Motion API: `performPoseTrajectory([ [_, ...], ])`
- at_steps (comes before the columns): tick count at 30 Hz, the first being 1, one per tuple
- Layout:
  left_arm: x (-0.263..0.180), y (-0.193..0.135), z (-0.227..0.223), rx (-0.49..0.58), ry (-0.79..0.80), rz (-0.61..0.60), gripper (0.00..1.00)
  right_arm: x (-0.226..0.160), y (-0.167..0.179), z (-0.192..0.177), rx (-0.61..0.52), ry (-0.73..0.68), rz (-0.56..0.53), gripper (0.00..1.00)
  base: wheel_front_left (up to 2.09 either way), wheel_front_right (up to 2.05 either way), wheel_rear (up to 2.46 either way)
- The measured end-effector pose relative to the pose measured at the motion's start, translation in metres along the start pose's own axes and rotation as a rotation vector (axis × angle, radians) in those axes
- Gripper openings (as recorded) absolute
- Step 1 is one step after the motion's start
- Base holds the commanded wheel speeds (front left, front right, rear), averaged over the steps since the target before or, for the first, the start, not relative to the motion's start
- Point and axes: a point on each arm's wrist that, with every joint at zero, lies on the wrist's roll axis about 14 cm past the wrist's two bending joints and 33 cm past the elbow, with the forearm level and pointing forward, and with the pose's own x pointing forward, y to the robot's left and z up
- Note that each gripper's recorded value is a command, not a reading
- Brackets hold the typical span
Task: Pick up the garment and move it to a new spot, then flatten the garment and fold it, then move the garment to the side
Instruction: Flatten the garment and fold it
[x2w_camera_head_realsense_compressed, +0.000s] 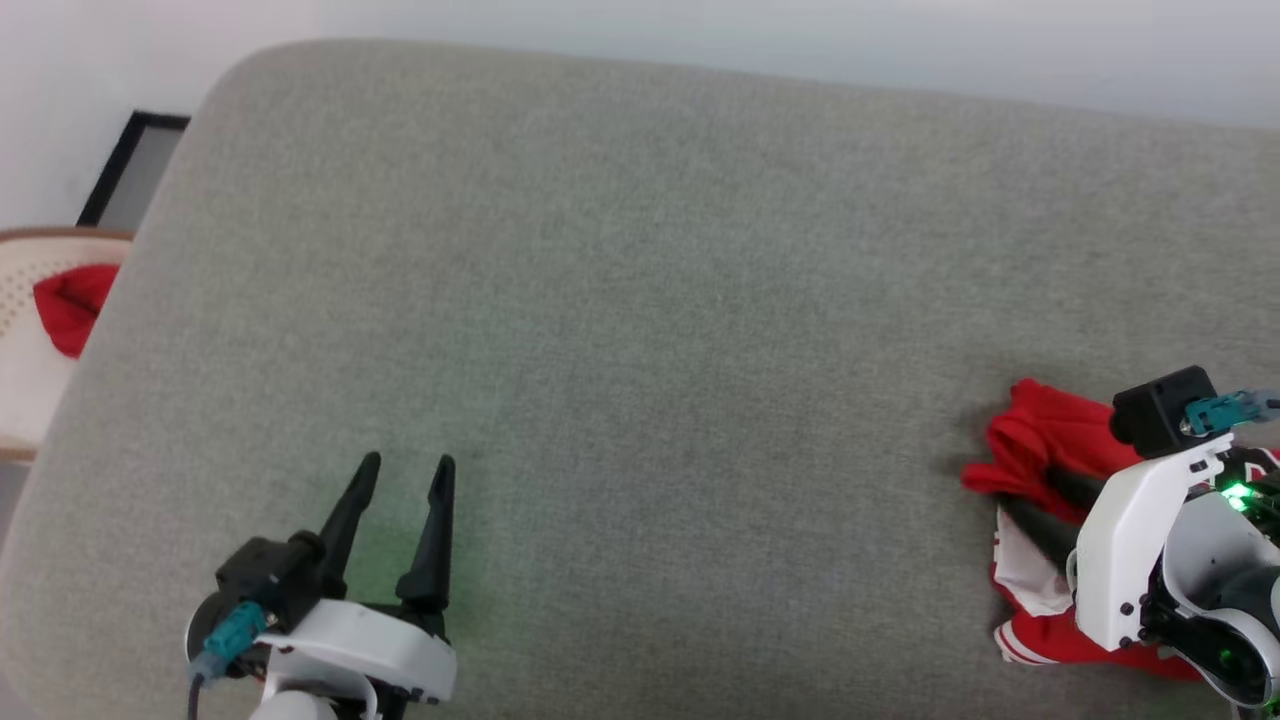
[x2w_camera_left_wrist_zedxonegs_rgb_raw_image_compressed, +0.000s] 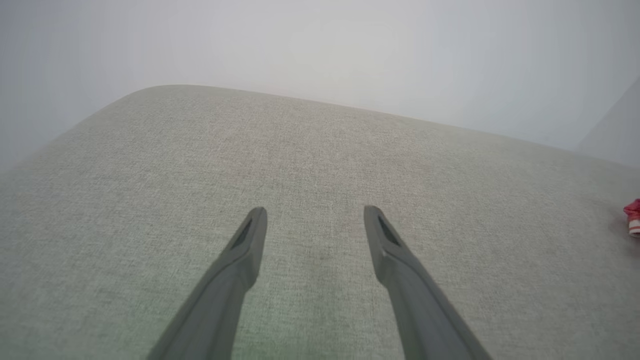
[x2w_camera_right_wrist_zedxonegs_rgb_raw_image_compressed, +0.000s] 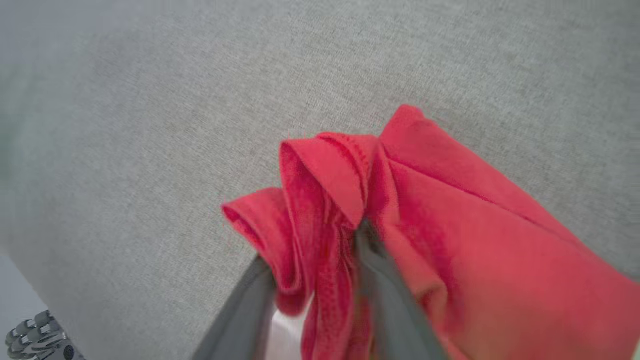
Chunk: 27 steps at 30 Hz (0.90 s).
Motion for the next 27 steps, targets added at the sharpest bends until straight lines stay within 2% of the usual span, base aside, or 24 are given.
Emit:
performPoseTrajectory([
  [10, -0.006, -0.02, 0.004, -0.012, -0.007, -0.066, 1.0, -0.041, -0.004, 0.04, 0.002, -0.236, -0.02, 1.0, 0.0, 0.0, 0.0],
  [20, -0.006, -0.041, -0.002, -0.042, 0.016, -0.123, 1.0, -0.092, -0.077, 0.035, 0.05, -0.472, -0.264, 1.0, 0.0, 0.0, 0.0],
  [27, -0.014, -0.045, 0.003, -0.044, 0.002, -0.135, 1.0, -0.127, -0.092, 0.036, 0.072, -0.657, -0.361, 1.0, 0.0, 0.0, 0.0],
])
